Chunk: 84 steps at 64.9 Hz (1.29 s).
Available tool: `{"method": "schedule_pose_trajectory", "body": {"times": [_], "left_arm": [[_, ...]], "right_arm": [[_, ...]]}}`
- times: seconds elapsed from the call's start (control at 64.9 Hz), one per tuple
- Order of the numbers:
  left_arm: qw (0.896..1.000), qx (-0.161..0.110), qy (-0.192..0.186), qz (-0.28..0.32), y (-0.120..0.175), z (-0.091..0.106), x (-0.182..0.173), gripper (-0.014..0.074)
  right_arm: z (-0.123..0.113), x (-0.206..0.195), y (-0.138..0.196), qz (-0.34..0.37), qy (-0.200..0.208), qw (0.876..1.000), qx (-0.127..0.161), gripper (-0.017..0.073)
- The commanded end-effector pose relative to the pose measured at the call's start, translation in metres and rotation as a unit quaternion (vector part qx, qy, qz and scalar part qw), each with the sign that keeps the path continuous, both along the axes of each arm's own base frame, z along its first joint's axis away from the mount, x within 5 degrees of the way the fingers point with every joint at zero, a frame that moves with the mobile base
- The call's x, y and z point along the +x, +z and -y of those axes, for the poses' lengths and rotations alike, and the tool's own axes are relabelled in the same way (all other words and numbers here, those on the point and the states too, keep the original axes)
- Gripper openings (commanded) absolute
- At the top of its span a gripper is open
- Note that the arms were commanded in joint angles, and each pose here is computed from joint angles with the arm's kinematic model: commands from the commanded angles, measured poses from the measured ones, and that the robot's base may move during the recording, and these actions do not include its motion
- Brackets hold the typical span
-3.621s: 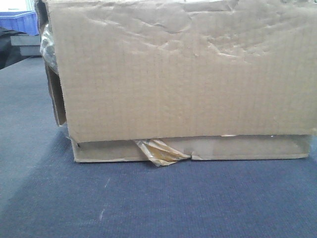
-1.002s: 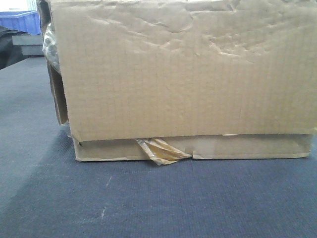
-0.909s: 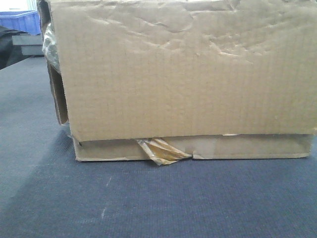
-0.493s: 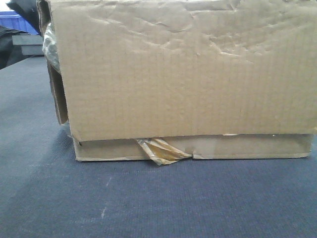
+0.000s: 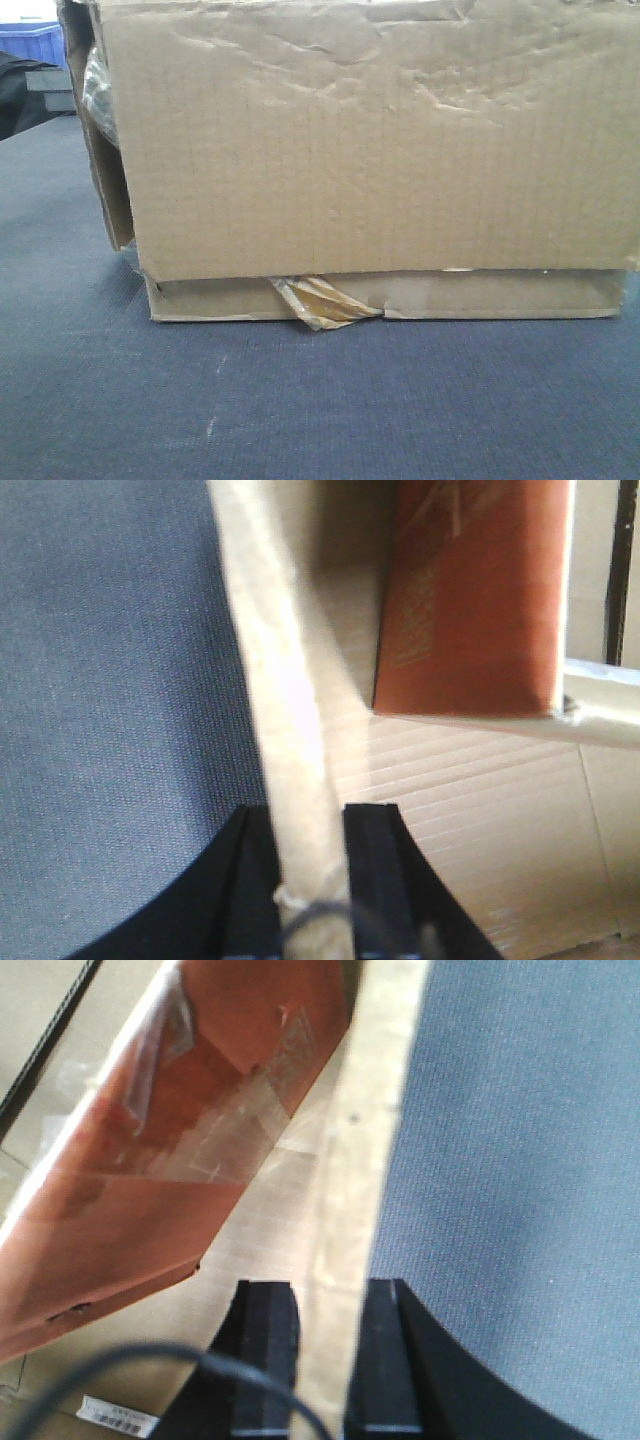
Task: Stack two boxes on right shelf middle
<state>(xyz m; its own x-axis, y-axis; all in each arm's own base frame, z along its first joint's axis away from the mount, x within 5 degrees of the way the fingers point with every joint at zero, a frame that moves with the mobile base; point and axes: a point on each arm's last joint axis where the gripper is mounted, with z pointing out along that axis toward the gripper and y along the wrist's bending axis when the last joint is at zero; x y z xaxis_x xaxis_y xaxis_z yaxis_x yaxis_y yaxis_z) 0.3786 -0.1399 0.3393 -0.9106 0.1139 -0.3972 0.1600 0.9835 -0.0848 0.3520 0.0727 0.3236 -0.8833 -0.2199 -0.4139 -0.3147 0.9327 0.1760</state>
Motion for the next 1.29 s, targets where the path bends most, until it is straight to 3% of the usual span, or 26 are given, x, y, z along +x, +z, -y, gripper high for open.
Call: {"method": "schedule_pose_trajectory", "body": {"times": [0.0, 0.154, 0.401, 0.724, 0.863, 1.279], "left_arm": [[1.000, -0.009, 0.006, 0.024, 0.019, -0.003, -0.009, -0.0111], [0.998, -0.002, 0.022, 0.064, 0.045, -0.014, -0.024, -0.0111], [0.991, -0.025, 0.029, 0.132, 0.097, -0.029, -0.062, -0.0111], [0.973, -0.062, 0.031, 0.221, 0.156, -0.052, -0.125, -0.0111], [0.968, -0.069, 0.031, 0.239, 0.167, -0.058, -0.140, -0.0111], [0.967, -0.070, 0.032, 0.243, 0.169, -0.059, -0.143, -0.0111]], "right_arm": [[0.002, -0.007, 0.007, -0.001, 0.007, 1.000, -0.008, -0.0153], [0.005, -0.022, 0.033, 0.038, 0.006, 0.999, -0.003, -0.0153], [0.010, -0.059, 0.086, 0.137, -0.009, 0.990, 0.018, -0.0153], [0.016, -0.118, 0.152, 0.294, -0.022, 0.953, 0.071, -0.0153], [0.018, -0.132, 0.164, 0.324, -0.025, 0.942, 0.080, -0.0153], [0.019, -0.134, 0.166, 0.329, -0.025, 0.940, 0.082, -0.0153]]}}
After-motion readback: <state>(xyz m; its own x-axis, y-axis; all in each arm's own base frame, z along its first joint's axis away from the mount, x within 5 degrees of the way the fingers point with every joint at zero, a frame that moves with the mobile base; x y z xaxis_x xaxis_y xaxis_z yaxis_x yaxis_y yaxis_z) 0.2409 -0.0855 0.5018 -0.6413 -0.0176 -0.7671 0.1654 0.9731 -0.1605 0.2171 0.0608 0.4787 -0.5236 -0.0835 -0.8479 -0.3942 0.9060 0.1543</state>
